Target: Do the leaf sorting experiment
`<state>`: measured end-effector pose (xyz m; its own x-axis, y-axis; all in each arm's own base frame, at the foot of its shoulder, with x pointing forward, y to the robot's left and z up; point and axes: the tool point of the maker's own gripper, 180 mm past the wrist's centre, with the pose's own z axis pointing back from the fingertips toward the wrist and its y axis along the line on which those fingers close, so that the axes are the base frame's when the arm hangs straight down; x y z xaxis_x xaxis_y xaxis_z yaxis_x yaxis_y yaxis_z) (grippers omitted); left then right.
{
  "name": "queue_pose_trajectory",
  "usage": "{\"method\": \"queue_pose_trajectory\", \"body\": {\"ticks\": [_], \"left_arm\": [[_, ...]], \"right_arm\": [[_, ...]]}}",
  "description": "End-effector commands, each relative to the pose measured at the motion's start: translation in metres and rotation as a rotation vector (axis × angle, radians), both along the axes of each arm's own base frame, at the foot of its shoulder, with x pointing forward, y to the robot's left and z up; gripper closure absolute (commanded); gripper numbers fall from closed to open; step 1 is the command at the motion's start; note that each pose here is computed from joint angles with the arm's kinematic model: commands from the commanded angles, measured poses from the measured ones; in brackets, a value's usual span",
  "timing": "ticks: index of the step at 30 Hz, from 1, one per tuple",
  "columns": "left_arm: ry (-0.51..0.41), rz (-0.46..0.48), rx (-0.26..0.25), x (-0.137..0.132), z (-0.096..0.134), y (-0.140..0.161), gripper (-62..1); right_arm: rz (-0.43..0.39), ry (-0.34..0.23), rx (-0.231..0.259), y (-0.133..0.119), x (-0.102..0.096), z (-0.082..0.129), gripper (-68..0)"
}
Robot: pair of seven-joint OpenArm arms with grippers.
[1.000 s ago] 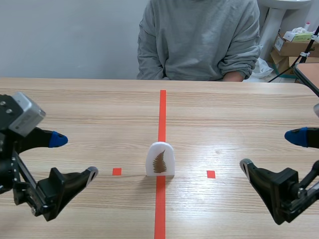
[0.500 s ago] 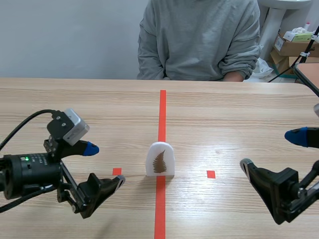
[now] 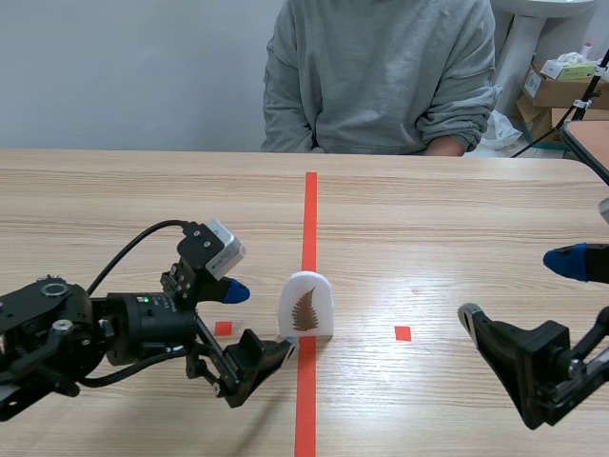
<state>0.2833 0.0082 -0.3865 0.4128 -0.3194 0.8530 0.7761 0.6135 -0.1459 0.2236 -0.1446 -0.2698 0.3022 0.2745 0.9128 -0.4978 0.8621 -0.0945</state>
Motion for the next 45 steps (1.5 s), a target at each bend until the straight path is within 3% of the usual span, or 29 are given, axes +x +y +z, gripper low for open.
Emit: {"method": "queue_pose_trajectory", "body": {"ticks": [1,5,10,15,29,31,36,45], "left_arm": [[-0.028,0.012,-0.047,0.010,0.012,-0.009,-62.3],[-0.025,0.030,-0.085,0.015,0.011,-0.021,-62.3],[-0.037,0.014,-0.097,0.013,0.010,-0.035,-62.3],[-0.073,-0.019,-0.071,0.012,0.010,-0.042,-62.3],[-0.087,-0.042,-0.054,0.009,0.008,-0.051,-61.9],[-0.088,-0.042,-0.055,0.009,0.009,-0.051,-54.8],[-0.089,-0.041,-0.056,0.009,0.009,-0.051,-28.3],[-0.088,-0.042,-0.057,0.009,0.009,-0.051,-6.1]], "right_arm": [[-0.003,-0.029,-0.002,-0.003,0.006,0.007,-61.9],[-0.008,-0.029,0.003,-0.003,0.006,0.007,-61.9],[-0.011,-0.029,0.006,-0.003,0.006,0.007,-61.9],[-0.011,-0.029,0.006,-0.003,0.006,0.007,-61.9],[-0.011,-0.046,0.006,-0.003,0.010,0.011,-61.9],[-0.011,-0.046,0.006,-0.003,0.010,0.011,-61.9],[-0.011,-0.046,0.006,-0.003,0.010,0.011,-61.9],[-0.011,-0.046,0.006,-0.003,0.010,0.011,-61.9]]}}
